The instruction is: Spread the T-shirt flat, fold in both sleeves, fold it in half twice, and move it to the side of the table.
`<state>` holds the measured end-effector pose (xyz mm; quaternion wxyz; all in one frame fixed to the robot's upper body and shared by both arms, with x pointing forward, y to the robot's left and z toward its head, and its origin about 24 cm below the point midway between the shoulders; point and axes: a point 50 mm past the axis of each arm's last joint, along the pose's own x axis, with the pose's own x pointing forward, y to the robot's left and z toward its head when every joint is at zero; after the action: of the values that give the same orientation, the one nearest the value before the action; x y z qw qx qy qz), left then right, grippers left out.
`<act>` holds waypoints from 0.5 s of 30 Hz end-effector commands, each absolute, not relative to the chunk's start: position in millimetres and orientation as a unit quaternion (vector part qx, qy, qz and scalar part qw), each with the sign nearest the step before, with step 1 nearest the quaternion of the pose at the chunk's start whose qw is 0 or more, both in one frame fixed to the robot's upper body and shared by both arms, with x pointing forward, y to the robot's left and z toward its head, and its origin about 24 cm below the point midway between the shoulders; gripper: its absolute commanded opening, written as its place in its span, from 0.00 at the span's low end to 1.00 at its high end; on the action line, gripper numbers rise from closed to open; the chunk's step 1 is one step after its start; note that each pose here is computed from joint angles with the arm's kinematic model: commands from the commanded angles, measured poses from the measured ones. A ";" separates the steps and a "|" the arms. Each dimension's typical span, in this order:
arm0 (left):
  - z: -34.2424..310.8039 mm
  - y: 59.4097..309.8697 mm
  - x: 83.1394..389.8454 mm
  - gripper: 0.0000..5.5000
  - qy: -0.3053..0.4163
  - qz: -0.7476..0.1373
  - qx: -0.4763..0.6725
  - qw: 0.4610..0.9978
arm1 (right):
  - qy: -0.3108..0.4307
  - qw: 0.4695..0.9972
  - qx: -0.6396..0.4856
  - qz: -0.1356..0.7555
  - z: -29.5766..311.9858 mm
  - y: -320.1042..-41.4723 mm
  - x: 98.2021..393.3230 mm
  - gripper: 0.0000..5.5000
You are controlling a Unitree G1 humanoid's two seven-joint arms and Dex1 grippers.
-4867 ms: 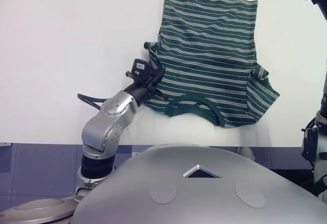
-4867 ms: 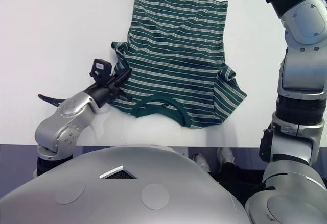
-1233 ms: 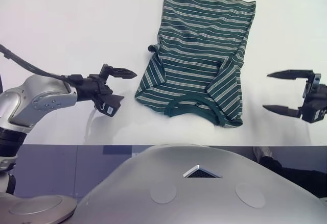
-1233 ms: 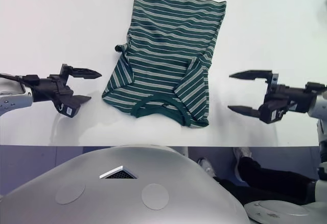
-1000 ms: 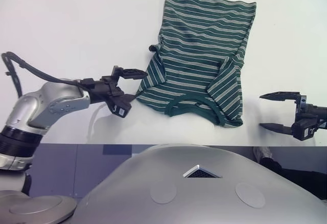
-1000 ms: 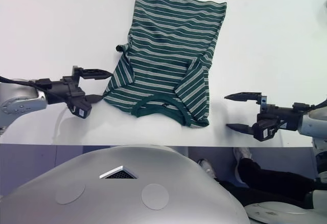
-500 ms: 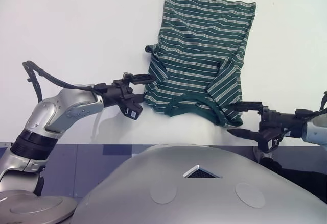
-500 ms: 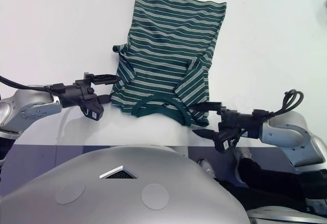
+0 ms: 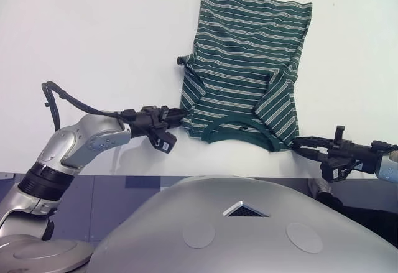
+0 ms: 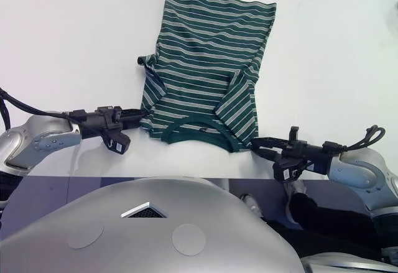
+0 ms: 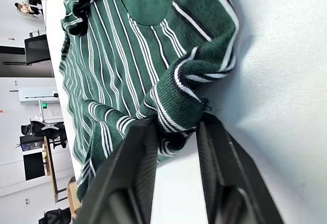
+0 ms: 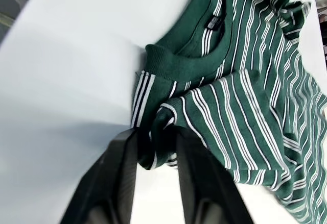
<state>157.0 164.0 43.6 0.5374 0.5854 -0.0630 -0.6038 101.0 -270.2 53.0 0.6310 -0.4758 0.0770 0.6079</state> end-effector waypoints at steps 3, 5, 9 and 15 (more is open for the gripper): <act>24.4 166.1 145.9 0.03 -0.004 -0.633 0.578 0.515 | 0.097 0.623 -0.470 0.618 80.0 -248.2 114.2 0.03; 25.0 161.9 147.5 0.00 -0.007 -0.635 0.575 0.515 | 0.091 0.627 -0.459 0.623 86.9 -230.8 116.0 0.00; 26.6 154.3 150.2 0.00 -0.005 -0.643 0.567 0.515 | 0.095 0.635 -0.445 0.625 84.9 -216.4 119.9 0.00; 66.1 165.4 147.3 0.00 0.042 -0.749 0.450 0.484 | 0.218 0.543 -0.391 0.711 112.2 -234.7 144.0 0.00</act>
<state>145.4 162.2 57.0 0.5033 0.4689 0.0237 -0.7254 129.5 -228.5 95.6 0.5694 -0.3899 0.1931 0.6975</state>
